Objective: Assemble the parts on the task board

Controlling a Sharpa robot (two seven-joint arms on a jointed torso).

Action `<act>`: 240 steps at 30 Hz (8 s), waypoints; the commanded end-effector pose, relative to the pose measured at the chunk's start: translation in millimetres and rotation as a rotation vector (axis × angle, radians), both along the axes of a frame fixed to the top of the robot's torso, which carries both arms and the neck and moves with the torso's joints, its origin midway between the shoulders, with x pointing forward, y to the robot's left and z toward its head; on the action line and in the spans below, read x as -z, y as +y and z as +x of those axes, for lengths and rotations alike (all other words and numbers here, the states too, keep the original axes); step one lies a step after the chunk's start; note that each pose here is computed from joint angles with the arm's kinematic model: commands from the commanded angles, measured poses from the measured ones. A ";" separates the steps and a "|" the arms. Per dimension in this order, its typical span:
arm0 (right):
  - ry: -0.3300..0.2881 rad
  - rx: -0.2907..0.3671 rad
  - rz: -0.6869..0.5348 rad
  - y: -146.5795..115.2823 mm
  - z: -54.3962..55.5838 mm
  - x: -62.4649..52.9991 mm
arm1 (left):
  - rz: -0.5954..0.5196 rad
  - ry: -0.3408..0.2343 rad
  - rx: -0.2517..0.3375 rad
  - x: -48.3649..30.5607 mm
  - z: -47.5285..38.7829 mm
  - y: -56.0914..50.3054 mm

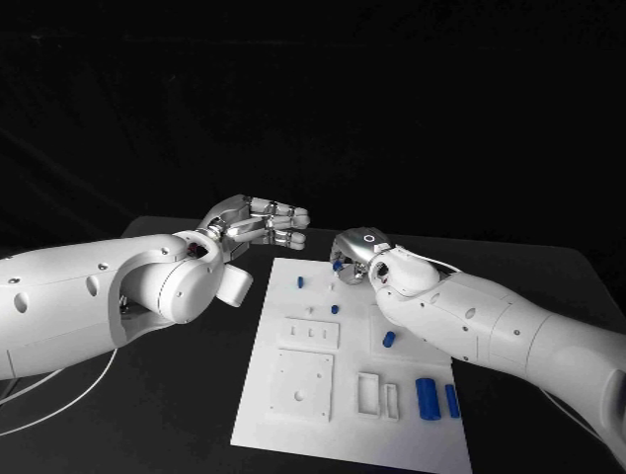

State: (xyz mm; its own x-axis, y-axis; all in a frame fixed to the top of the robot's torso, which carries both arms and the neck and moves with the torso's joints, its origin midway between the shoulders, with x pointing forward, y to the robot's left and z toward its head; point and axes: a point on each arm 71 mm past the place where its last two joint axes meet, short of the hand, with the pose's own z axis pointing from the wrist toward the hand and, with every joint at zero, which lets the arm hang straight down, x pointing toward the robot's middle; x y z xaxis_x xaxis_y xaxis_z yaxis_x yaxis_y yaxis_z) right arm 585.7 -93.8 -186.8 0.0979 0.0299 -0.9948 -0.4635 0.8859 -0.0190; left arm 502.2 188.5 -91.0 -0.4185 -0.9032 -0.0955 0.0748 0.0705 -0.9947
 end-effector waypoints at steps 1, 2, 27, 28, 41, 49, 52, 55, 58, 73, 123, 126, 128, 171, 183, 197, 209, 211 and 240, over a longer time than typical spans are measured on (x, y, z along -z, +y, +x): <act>0.006 -0.010 -0.018 1.0 -1.2 1.9 | -0.001 -0.014 0.010 -2.8 -0.7 -2.0; 0.007 -0.012 -0.017 1.2 -1.6 1.9 | 0.000 -0.014 0.010 -2.9 -0.6 -1.8; 0.028 -0.014 -0.028 0.3 -4.1 4.0 | 0.004 -0.021 -0.010 -5.0 3.1 4.8; 0.029 -0.013 -0.028 0.3 -4.0 4.2 | 0.004 -0.021 -0.010 -5.0 3.4 4.8; 0.029 -0.011 -0.002 0.2 -2.9 4.9 | 0.007 -0.022 -0.012 -4.7 5.5 4.4; 0.035 -0.010 0.014 -0.4 -2.2 5.1 | 0.007 -0.022 -0.013 -4.7 5.3 4.7; 0.035 -0.009 0.018 -0.9 -2.0 5.1 | 0.007 -0.022 -0.014 -4.7 5.2 4.9; 0.033 -0.010 0.023 -1.2 -2.0 4.8 | 0.008 -0.022 -0.015 -4.7 5.2 5.1; 0.035 -0.011 0.028 -1.2 -2.3 4.7 | 0.008 -0.023 -0.016 -4.7 5.3 5.3; 0.047 -0.006 0.123 -31.3 -14.1 -7.2 | 0.008 -0.022 -0.029 -4.7 6.2 13.1; 0.307 0.170 0.127 -111.8 5.7 -1.4 | 0.011 -0.020 -0.024 -4.2 6.8 18.1; 0.314 0.169 0.120 -110.6 5.6 1.5 | 0.012 -0.021 -0.023 -4.2 6.4 17.9; 0.317 0.169 0.117 -110.3 5.5 3.0 | 0.013 -0.022 -0.022 -4.2 6.4 17.8; 0.280 0.166 0.005 -100.2 1.9 11.7 | 0.018 -0.024 -0.021 -3.7 9.0 16.1; 0.195 0.136 0.027 -87.8 -5.6 4.2 | 0.019 -0.025 -0.028 -3.6 10.5 17.8; 0.066 0.057 0.072 -61.3 -31.7 -20.9 | 0.024 -0.032 -0.040 -3.9 12.0 21.9; 0.022 -0.059 0.092 -16.0 -58.9 -34.3 | 0.028 -0.034 -0.047 -3.1 15.4 22.6; 0.025 -0.076 0.094 -9.1 -62.7 -34.4 | 0.029 -0.034 -0.048 -3.1 15.6 23.0; 0.047 -0.115 0.047 36.1 -77.9 -9.7 | 0.030 -0.035 -0.044 -2.9 17.7 20.2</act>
